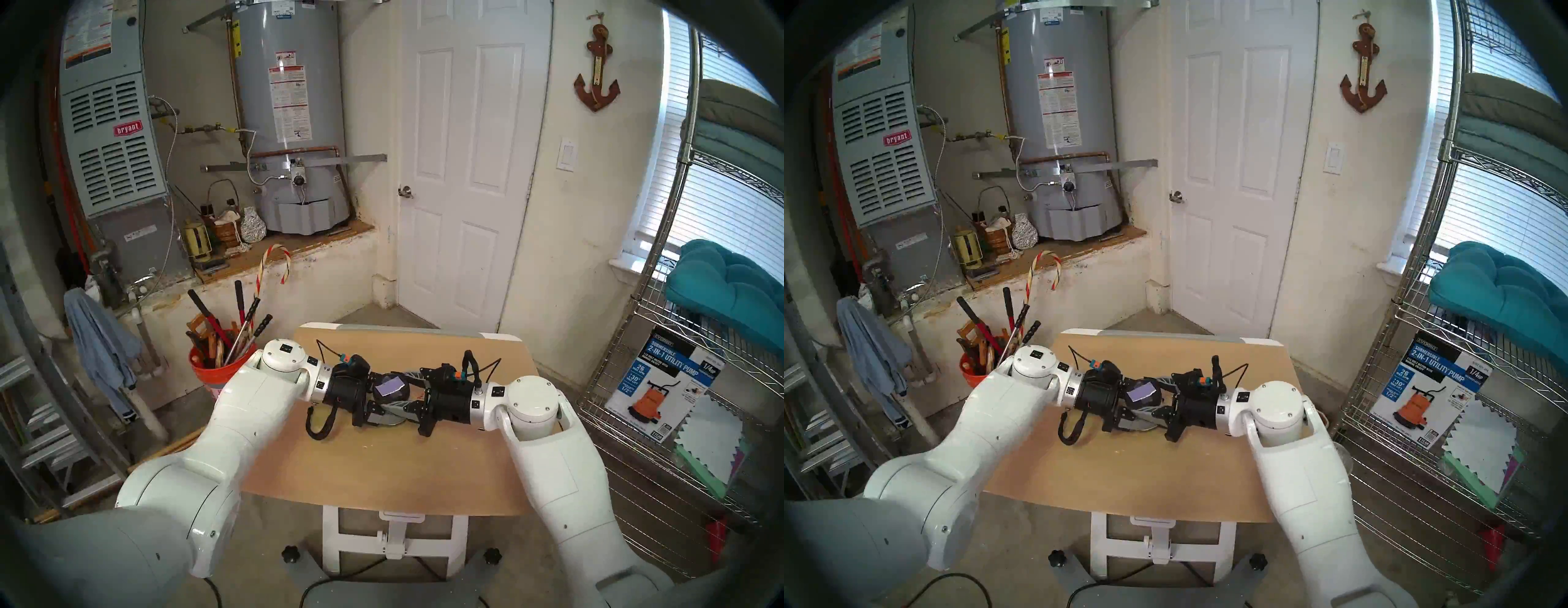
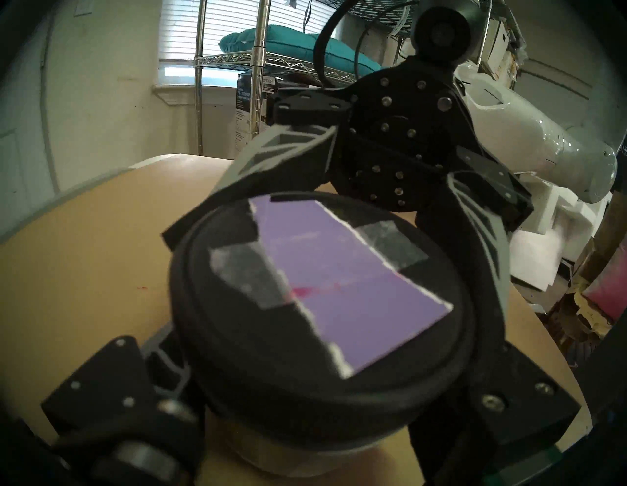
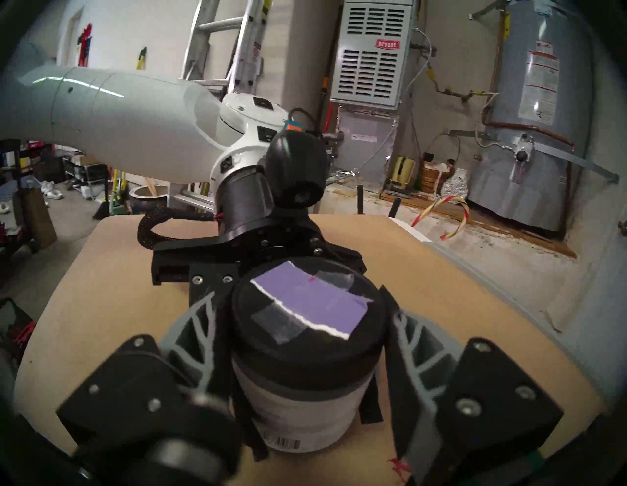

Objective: Open paint jar

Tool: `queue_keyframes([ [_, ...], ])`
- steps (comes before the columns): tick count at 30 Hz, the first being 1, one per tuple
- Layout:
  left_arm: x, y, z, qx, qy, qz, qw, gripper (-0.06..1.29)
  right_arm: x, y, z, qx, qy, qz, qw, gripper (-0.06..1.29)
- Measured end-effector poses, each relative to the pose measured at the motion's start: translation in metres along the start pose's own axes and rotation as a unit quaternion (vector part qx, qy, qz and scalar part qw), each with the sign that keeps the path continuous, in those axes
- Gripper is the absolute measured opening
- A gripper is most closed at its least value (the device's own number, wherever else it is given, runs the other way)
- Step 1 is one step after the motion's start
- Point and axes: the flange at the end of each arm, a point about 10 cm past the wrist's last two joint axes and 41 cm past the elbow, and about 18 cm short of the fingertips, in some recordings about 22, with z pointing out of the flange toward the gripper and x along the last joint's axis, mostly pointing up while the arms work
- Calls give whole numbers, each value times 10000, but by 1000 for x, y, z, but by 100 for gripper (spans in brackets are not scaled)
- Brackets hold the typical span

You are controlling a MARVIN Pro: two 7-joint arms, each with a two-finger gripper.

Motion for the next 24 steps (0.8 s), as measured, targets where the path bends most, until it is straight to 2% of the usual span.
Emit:
queue_keyframes([
  [12, 0, 0, -2, 30, -17, -2, 10000, 81, -2, 24, 4, 739, 88, -47, 9972, 64],
  [24, 1, 3, 4, -84, -68, 29, 9999, 81, -2, 46, 0, 1582, 33, -326, 9869, 64],
])
